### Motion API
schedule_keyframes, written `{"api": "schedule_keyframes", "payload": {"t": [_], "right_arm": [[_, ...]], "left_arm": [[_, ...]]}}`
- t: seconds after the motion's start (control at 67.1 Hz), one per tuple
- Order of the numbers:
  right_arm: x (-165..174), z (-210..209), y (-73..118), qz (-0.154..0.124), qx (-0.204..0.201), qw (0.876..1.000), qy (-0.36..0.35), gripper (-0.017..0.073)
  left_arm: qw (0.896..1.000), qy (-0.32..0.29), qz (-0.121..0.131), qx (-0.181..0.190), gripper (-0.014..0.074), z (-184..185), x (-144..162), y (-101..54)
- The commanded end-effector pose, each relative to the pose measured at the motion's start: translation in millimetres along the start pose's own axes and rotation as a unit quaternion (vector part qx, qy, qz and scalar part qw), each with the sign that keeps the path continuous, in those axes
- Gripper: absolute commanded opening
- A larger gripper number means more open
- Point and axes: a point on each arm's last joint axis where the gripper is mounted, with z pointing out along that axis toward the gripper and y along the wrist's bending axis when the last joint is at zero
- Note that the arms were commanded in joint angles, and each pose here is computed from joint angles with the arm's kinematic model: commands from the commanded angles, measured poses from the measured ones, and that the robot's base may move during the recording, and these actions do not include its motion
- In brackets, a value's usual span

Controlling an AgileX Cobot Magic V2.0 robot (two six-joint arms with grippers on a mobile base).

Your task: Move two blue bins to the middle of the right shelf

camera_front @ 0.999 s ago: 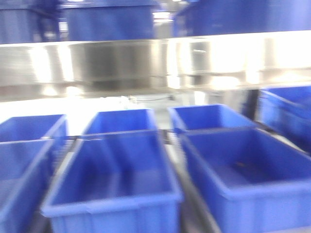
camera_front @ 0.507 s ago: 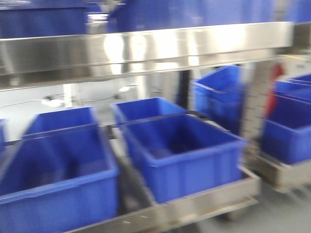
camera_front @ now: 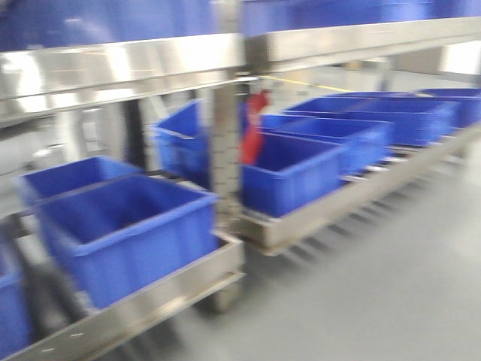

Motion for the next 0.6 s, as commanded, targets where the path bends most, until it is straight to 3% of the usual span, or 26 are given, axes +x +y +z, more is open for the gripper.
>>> {"api": "schedule_keyframes", "payload": {"t": [0.0, 0.581], "right_arm": [[-12.9, -9.7, -2.2, -0.019, 0.015, 0.998, -0.058, -0.0158], [-12.9, -9.7, -2.2, -0.019, 0.015, 0.998, -0.058, -0.0158]], "left_arm": [[0.999, -0.052, 0.007, 0.006, -0.0111, -13.1, -10.8, -1.1], [0.999, -0.052, 0.007, 0.006, -0.0111, -13.1, -10.8, -1.1]]}}
